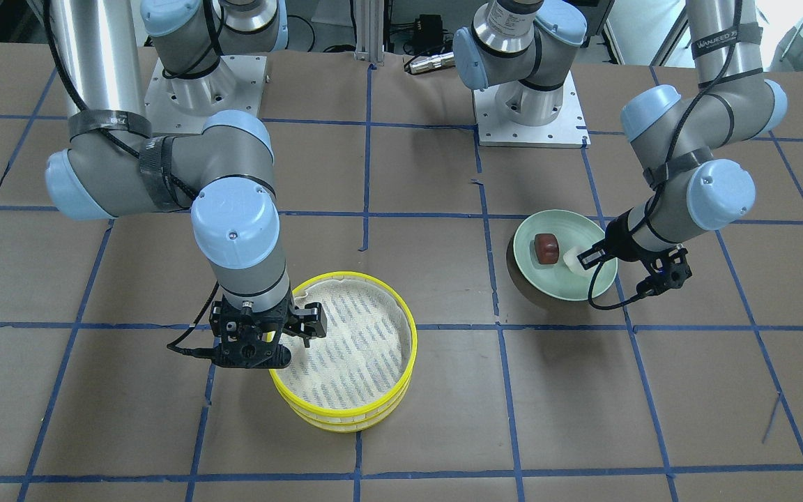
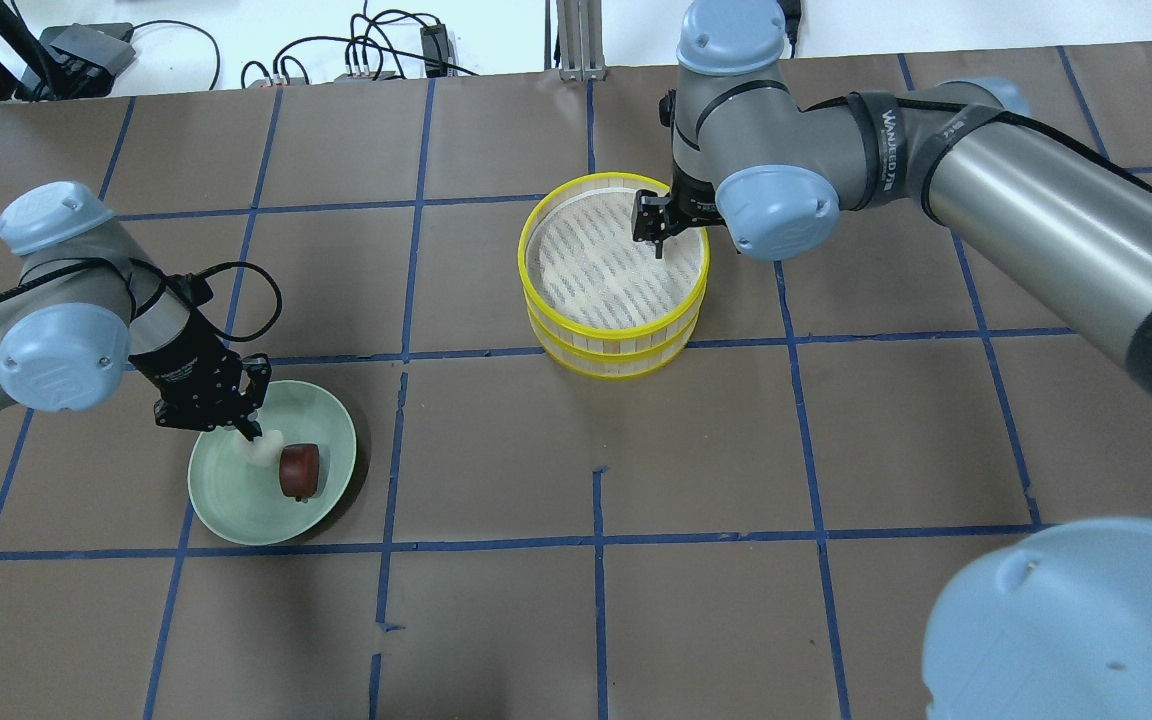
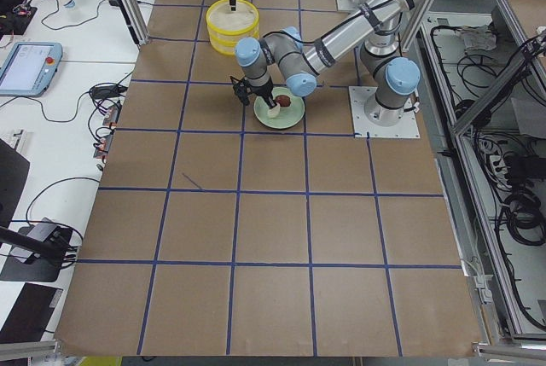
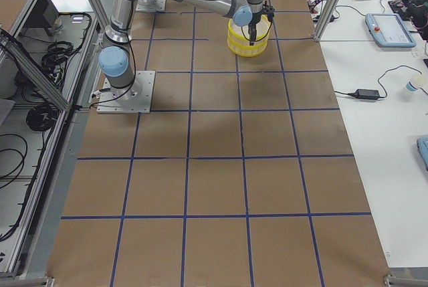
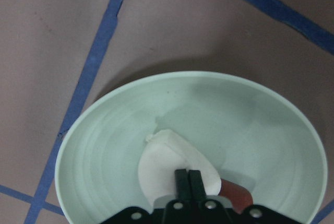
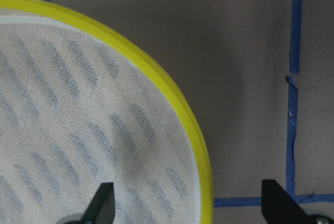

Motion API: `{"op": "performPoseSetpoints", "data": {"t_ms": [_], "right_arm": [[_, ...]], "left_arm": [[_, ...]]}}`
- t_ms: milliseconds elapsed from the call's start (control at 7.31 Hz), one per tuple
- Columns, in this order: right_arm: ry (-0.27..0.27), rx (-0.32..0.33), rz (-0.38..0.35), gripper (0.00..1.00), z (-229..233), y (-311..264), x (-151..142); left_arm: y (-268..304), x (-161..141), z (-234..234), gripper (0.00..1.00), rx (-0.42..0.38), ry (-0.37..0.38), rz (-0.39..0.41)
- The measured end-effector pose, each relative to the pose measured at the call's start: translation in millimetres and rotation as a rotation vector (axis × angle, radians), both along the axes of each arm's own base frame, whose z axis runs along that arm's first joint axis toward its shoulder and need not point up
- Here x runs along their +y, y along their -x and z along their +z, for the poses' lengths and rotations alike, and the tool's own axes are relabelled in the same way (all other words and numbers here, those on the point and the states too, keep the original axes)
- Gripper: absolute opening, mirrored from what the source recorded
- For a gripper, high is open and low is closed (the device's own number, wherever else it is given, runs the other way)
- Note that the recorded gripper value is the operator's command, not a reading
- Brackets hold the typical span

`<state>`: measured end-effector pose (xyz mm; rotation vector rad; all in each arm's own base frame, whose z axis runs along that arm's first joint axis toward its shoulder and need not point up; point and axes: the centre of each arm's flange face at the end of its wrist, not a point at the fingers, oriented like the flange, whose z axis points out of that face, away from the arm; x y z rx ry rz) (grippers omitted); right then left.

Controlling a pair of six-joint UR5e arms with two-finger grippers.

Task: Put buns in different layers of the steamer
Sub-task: 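Lift the white bun with left gripper while right lifts top steamer layer aside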

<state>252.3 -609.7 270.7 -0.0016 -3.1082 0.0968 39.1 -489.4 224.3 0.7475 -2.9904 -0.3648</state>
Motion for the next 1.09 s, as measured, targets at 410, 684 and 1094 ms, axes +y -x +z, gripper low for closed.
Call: {"op": "performPoseSetpoints", "data": {"t_ms": [410,684,1094], "right_arm": [[0.011,-0.002,-0.012,0.01,3.8,1.7,-1.9],[0.024,0.002,-0.009,0.0,10.7,3.8,-1.5],[0.046,0.002,-0.005,0.0,31.3,8.1,3.6]], "left_arm": [[7.7,-0.4,50.6,0.0,-0.036,0.088,-0.018],[16.1,-11.1,80.5,0.0,-0.05,0.13,-0.039],[40.3,-33.6,133.1,0.0,-0.06,0.171,-0.077]]}}
